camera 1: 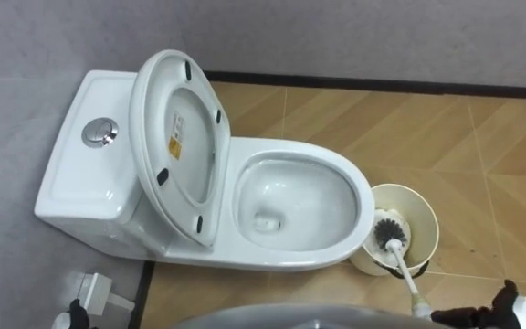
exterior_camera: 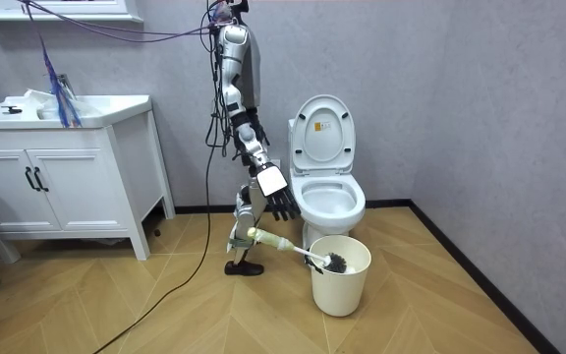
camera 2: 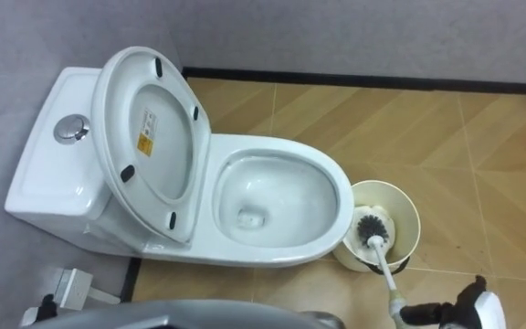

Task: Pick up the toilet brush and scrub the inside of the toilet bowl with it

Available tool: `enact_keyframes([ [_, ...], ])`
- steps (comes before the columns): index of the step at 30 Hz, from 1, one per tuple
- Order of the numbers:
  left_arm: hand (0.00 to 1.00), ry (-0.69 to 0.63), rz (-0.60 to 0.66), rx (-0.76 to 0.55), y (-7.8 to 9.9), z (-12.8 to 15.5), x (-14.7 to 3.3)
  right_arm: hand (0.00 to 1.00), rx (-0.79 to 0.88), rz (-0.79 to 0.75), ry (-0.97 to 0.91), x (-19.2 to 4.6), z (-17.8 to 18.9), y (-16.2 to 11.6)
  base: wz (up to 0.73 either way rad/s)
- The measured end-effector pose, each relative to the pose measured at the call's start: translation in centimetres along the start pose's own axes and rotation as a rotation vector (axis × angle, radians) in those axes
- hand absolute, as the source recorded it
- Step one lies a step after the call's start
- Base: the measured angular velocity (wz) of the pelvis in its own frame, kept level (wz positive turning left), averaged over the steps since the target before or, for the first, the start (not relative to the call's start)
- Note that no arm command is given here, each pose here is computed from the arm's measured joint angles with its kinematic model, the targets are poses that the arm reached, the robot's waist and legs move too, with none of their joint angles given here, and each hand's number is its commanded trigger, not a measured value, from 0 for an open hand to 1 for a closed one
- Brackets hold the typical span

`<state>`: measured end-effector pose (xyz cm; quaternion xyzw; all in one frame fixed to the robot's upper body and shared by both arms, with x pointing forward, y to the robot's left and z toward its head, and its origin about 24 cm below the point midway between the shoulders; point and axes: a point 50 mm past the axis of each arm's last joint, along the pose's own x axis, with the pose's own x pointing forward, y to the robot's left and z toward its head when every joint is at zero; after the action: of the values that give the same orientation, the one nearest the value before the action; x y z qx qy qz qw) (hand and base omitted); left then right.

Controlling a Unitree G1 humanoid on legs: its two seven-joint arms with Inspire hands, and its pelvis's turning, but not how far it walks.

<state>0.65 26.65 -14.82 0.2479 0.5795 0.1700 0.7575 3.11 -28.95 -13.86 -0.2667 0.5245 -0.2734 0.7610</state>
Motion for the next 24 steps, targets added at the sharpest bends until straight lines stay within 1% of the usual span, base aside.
enact_keyframes([
  [3, 0.0, 0.027, -0.024, 0.009, -0.3, -0.4, -0.1, 0.0, -0.014, 0.037, 0.029, -0.1, -0.5, 0.3, 0.0],
  [6, 0.0, 0.053, -0.058, 0.044, -0.6, -0.9, -0.2, 0.0, -0.065, 0.105, 0.093, -0.3, -2.0, 0.7, 0.01],
  [8, 0.0, 0.064, -0.076, 0.052, -0.7, -0.9, -0.2, 0.0, -0.11, 0.18, 0.156, -0.7, -3.5, 1.2, 0.02],
  [11, 0.0, 0.058, -0.082, 0.049, -0.9, -0.7, -0.2, 0.0, -0.187, 0.273, 0.197, -1.3, -4.6, 1.8, 0.06],
  [14, 0.0, 0.06, -0.085, 0.057, -1.1, -0.6, -0.2, 0.0, -0.235, 0.327, 0.222, -1.8, -5.3, 2.5, 0.05],
  [20, 0.0, 0.056, -0.098, 0.062, -1.6, -0.1, -0.1, 0.0, -0.23, 0.341, 0.217, -1.7, -4.2, 3.2, 0.05],
  [24, 0.0, 0.056, -0.098, 0.083, -1.6, 0.1, -0.1, 0.0, -0.228, 0.347, 0.207, -1.4, -3.4, 3.4, 0.11],
])
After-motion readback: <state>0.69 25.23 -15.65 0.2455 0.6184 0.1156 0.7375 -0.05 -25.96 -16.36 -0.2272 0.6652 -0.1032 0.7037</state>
